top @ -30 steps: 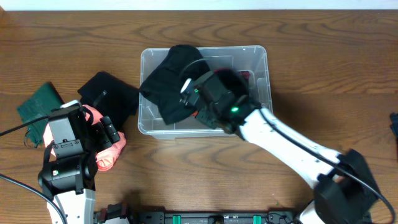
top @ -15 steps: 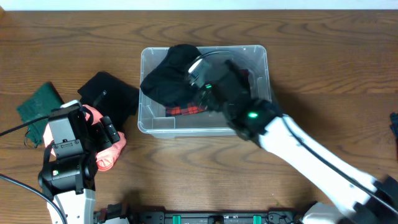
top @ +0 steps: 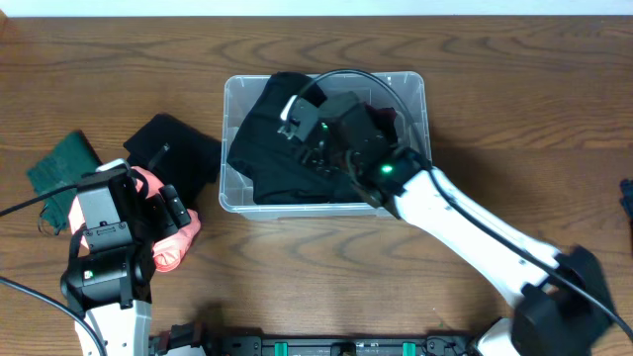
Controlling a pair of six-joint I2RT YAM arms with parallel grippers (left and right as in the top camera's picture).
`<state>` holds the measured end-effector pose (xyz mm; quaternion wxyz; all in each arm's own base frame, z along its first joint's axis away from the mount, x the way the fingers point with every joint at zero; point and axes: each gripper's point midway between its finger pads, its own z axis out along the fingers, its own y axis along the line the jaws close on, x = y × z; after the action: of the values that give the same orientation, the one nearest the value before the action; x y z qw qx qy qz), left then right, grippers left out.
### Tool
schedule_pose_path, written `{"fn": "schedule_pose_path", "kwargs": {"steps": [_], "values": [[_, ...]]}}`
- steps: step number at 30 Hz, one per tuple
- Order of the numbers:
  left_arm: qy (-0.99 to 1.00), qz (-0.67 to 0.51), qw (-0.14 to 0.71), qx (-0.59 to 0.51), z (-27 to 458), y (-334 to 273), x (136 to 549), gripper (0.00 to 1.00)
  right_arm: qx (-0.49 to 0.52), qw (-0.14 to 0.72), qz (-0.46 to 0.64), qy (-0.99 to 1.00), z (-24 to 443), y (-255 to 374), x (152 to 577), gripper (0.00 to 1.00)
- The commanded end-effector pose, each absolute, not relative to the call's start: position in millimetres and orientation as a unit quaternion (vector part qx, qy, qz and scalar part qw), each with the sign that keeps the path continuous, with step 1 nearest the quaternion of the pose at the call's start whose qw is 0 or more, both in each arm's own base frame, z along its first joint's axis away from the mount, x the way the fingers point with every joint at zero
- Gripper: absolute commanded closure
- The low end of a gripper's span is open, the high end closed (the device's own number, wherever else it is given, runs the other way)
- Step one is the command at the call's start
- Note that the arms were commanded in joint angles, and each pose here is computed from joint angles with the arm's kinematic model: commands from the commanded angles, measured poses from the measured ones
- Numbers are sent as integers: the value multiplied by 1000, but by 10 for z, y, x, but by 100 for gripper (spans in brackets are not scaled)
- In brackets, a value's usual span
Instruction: Pack container
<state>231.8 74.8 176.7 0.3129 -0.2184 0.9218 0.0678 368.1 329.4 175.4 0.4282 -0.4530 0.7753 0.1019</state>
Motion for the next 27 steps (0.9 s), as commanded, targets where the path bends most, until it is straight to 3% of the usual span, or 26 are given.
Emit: {"fn": "schedule_pose_path", "kwargs": {"steps": [1,7,11,15,20,25,27], "values": [[916,67,324,-225,1859,767,2345,2,-445,427,128,776,1485,3494,3789,35],[916,67,324,-225,1859,766,2343,2,-398,468,91,784,969,3607,4240,32],[916,67,324,-225,1859,766,2343,2,-381,398,99,829,272,3570,4137,28],[917,67,324,-225,1858,766,2344,2,-403,343,92,844,-41,3516,3942,24],[916,67,324,-225,1859,766,2344,2,-394,388,84,829,381,3513,4066,12],[916,67,324,-225,1859,766,2344,2,-325,479,33,815,1438,3125,4331,1],[916,67,324,-225,1859,766,2344,2,-265,502,-13,823,1814,2731,4419,1]]}}
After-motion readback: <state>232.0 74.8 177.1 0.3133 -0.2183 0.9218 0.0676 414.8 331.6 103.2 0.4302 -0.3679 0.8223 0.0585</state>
